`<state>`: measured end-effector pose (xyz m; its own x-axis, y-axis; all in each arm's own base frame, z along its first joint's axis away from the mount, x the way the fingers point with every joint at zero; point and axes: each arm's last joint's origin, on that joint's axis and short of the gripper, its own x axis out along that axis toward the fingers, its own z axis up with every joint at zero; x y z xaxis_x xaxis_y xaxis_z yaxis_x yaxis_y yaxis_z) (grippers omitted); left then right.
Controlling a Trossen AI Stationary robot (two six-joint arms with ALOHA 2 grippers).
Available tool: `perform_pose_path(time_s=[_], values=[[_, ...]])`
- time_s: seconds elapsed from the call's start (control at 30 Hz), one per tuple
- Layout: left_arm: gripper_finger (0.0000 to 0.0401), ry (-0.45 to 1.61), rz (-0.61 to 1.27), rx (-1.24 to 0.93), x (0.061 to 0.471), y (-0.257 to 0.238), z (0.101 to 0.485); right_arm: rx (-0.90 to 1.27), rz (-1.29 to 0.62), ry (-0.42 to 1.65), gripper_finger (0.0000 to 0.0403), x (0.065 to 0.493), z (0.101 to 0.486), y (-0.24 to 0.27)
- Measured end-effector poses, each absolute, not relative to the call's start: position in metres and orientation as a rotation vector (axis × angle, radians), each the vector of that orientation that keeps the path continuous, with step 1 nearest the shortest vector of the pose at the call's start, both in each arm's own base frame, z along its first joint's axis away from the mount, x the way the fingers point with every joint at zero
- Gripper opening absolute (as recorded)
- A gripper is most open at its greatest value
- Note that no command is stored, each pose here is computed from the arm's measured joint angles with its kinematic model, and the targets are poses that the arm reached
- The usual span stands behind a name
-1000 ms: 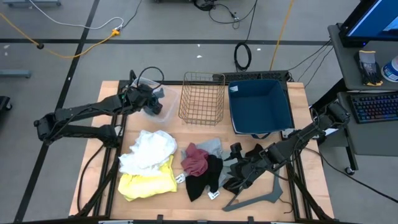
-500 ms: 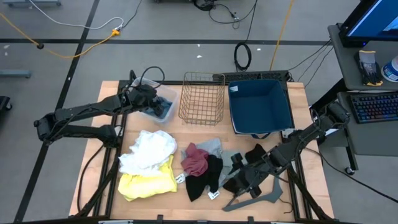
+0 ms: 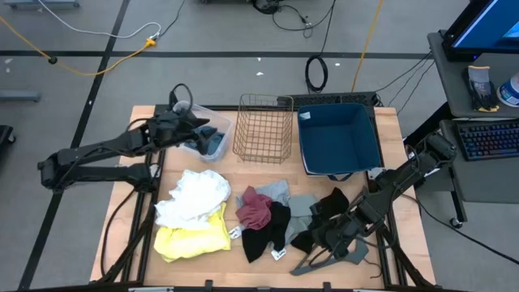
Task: Pick & Place Cloths
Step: Put the black sock into the transparent bin
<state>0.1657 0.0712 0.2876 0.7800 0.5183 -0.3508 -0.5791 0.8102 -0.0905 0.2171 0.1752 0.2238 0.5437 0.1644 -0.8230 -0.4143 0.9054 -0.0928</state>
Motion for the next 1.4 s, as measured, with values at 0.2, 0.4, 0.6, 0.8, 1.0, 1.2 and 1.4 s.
perform_pose_path(time_s=[0.2, 0.4, 0.6, 0.8, 1.0, 1.2, 1.4], values=[[0.0225, 0.249, 0.477, -0.170, 0.156, 0.054, 0.300, -0.282, 0.305, 0.998, 0.0254, 0.209, 0.204, 0.168], [0.0225, 0.210, 0.377, -0.139, 0.151, 0.038, 0.307, -0.270, 0.267, 1.061, 0.0254, 0.200, 0.183, 0.161], [0.0225, 0.183, 0.293, -0.102, 0.153, 0.025, 0.311, -0.303, 0.220, 1.078, 0.0254, 0.194, 0.171, 0.154], [0.0225, 0.160, 0.246, -0.076, 0.155, 0.018, 0.313, -0.304, 0.190, 1.103, 0.0254, 0.189, 0.161, 0.149], [0.0225, 0.158, 0.233, -0.073, 0.156, 0.015, 0.313, -0.258, 0.130, 1.152, 0.0254, 0.181, 0.148, 0.142], [0.0225, 0.158, 0.232, -0.075, 0.156, 0.015, 0.313, -0.201, 0.065, 1.188, 0.0241, 0.173, 0.137, 0.135], [0.0225, 0.157, 0.232, -0.079, 0.156, 0.015, 0.313, -0.179, 0.055, 1.189, 0.0191, 0.172, 0.135, 0.135]])
